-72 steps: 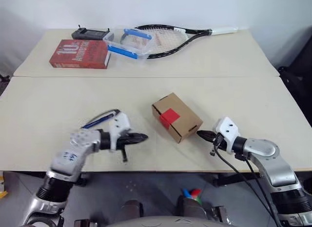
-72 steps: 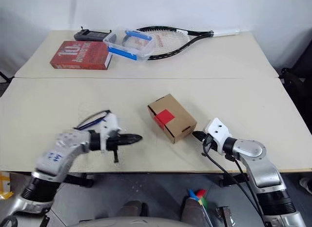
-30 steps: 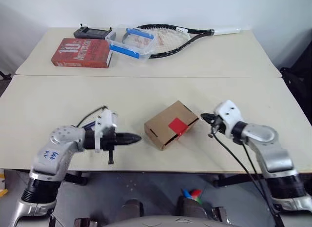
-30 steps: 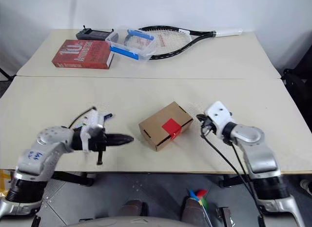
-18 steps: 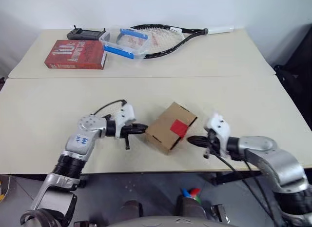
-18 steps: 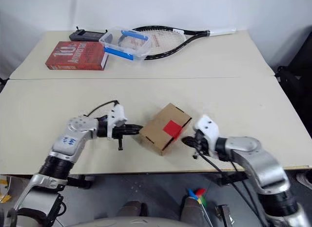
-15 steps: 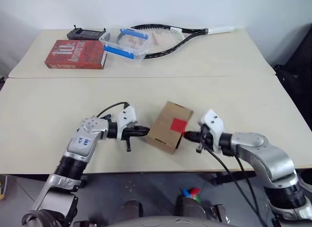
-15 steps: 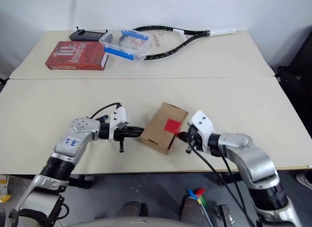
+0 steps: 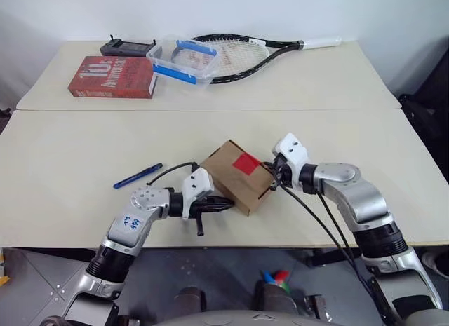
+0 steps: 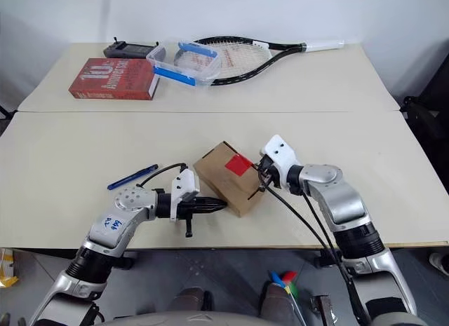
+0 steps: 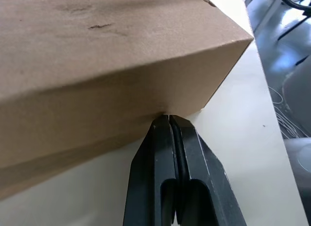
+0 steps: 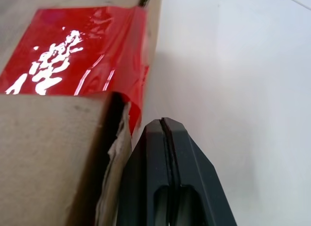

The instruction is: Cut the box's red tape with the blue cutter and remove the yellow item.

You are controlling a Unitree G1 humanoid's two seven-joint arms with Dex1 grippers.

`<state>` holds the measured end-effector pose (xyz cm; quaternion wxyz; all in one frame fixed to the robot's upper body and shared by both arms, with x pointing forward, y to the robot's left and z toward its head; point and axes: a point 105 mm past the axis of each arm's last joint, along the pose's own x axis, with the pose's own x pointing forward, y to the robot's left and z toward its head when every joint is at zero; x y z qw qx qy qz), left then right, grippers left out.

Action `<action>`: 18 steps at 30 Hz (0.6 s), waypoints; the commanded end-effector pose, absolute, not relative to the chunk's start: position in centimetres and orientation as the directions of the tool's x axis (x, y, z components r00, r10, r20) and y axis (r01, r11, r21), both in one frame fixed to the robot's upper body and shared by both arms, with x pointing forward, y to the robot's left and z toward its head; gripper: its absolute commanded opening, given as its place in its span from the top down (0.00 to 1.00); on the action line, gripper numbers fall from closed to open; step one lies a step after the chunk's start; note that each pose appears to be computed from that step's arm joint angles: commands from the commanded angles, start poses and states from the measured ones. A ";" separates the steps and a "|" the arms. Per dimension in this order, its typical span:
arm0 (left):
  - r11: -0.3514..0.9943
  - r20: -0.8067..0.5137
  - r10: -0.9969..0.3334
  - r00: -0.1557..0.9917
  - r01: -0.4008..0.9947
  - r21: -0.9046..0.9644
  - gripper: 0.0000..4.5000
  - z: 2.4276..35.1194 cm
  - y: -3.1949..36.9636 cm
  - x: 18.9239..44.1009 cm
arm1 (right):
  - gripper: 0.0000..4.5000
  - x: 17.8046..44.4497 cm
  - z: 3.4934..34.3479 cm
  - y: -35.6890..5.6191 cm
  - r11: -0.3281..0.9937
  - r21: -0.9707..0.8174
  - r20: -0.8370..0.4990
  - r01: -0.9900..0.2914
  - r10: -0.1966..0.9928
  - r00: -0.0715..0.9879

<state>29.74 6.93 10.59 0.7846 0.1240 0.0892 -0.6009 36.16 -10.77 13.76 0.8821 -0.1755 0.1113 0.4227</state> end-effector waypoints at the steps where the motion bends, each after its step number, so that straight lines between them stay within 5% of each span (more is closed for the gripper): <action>1: 0.260 -0.266 -0.921 0.286 0.957 0.127 0.99 11.5 7.0 29.7 | 1.00 36.8 14.9 -10.8 0.558 -0.283 -0.306 -0.780 0.719 0.625; 7: 0.291 -0.279 -0.906 0.317 0.948 0.130 0.99 11.3 8.0 29.6 | 1.00 37.2 16.7 -12.3 0.561 -0.341 -0.237 -0.755 0.726 0.646; 12: 0.323 -0.283 -0.899 0.334 0.943 0.085 0.99 12.1 11.0 27.8 | 1.00 35.0 19.3 -15.1 0.549 -0.305 -0.156 -0.779 0.778 0.609; 16: 0.616 -0.173 -0.760 0.627 0.779 0.115 0.81 15.2 21.1 26.2 | 0.81 29.6 22.9 -18.1 0.448 -0.356 0.059 -0.820 0.887 0.459; 18: 0.704 -0.155 -0.683 0.713 0.700 0.116 0.70 15.9 25.0 25.1 | 0.68 28.8 22.4 -18.7 0.458 -0.365 0.052 -0.811 0.879 0.473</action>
